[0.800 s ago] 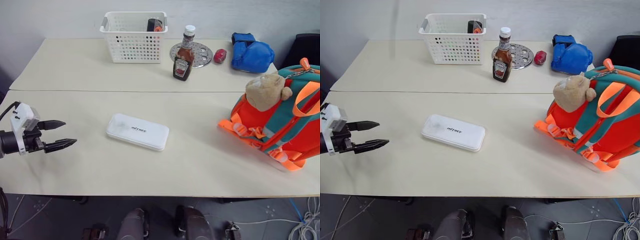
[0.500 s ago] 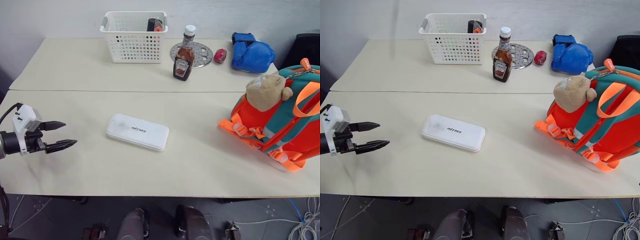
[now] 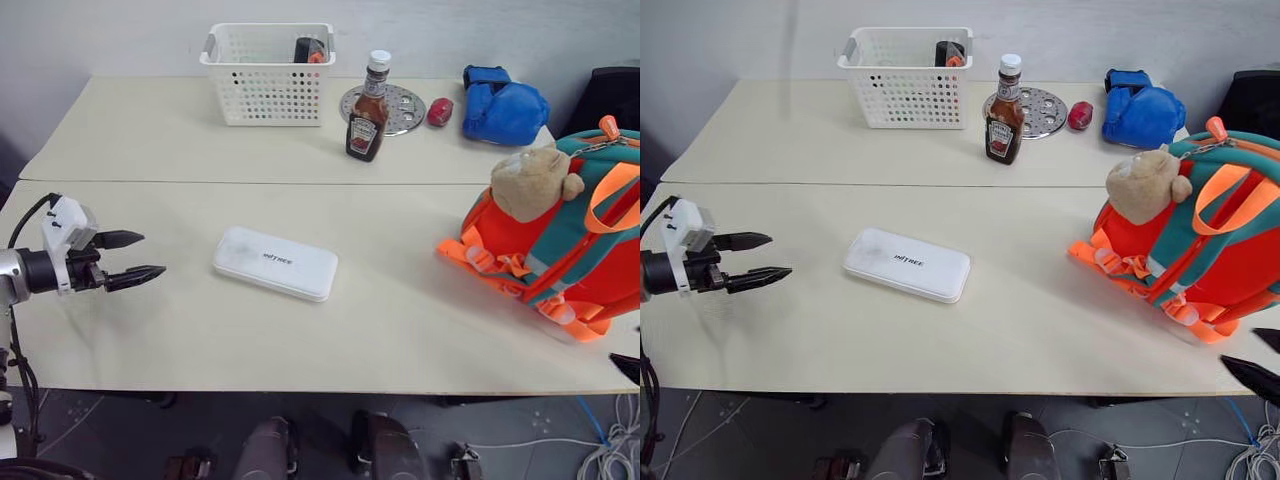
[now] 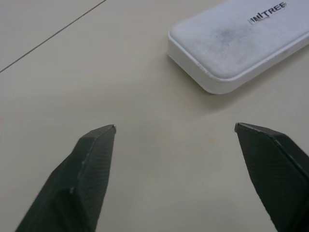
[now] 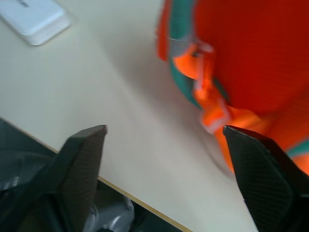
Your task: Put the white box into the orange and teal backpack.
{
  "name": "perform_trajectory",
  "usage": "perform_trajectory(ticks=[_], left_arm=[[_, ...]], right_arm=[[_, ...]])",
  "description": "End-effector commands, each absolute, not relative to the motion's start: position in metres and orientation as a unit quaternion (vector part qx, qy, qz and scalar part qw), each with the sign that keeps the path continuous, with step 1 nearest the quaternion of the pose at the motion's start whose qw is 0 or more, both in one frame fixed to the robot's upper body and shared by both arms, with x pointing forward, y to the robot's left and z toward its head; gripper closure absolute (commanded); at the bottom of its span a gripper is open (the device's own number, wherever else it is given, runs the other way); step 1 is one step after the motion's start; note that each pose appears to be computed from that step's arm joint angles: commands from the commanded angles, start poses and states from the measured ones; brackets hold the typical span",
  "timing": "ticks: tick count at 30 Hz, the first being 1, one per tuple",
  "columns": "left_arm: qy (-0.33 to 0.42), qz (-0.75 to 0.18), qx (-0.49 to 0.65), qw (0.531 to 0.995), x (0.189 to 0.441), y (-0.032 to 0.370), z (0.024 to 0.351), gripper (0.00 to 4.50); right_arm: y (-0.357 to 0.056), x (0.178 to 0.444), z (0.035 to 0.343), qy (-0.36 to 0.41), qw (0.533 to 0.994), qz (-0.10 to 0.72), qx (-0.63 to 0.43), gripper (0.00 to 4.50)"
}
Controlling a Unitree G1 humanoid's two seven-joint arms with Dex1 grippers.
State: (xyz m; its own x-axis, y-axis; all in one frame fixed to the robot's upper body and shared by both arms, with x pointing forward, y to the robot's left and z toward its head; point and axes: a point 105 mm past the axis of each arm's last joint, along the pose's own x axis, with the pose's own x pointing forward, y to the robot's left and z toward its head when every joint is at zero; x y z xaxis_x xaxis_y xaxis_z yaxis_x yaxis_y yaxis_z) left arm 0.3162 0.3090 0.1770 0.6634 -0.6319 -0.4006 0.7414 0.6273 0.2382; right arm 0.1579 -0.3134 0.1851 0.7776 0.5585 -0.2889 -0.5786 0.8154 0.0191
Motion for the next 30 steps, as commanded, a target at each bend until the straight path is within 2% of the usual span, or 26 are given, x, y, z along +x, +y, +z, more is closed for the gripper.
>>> perform_trajectory(ticks=[1, 5, 8, 10, 19, 23, 30], left_arm=[[0.135, -0.389, 0.22, 0.885, 0.332, 0.301, 0.175, 1.54], [0.122, -0.399, 0.244, 0.876, 0.356, 0.281, 0.173, 2.79], [0.117, -0.418, 0.256, 0.864, 0.366, 0.263, 0.172, 3.73], [0.114, -0.42, 0.269, 0.859, 0.372, 0.255, 0.171, 4.39], [0.121, -0.431, 0.259, 0.856, 0.378, 0.235, 0.155, 4.46], [0.112, -0.488, 0.231, 0.834, 0.364, 0.205, 0.145, 4.46], [0.105, -0.514, 0.217, 0.823, 0.346, 0.179, 0.14, 4.46]], right_arm=[[-0.272, 0.174, 0.184, 0.125, 0.922, 0.363, -0.047, 1.97], [-0.227, 0.202, 0.168, 0.109, 0.899, 0.42, -0.062, 3.33], [-0.196, 0.227, 0.156, 0.102, 0.893, 0.433, -0.067, 4.37], [-0.179, 0.242, 0.147, 0.102, 0.891, 0.437, -0.074, 4.5], [-0.137, 0.283, 0.122, 0.105, 0.888, 0.434, -0.113, 4.5], [-0.127, 0.299, 0.119, 0.099, 0.891, 0.426, -0.118, 4.5], [-0.14, 0.314, 0.121, 0.091, 0.903, 0.394, -0.142, 4.5]])
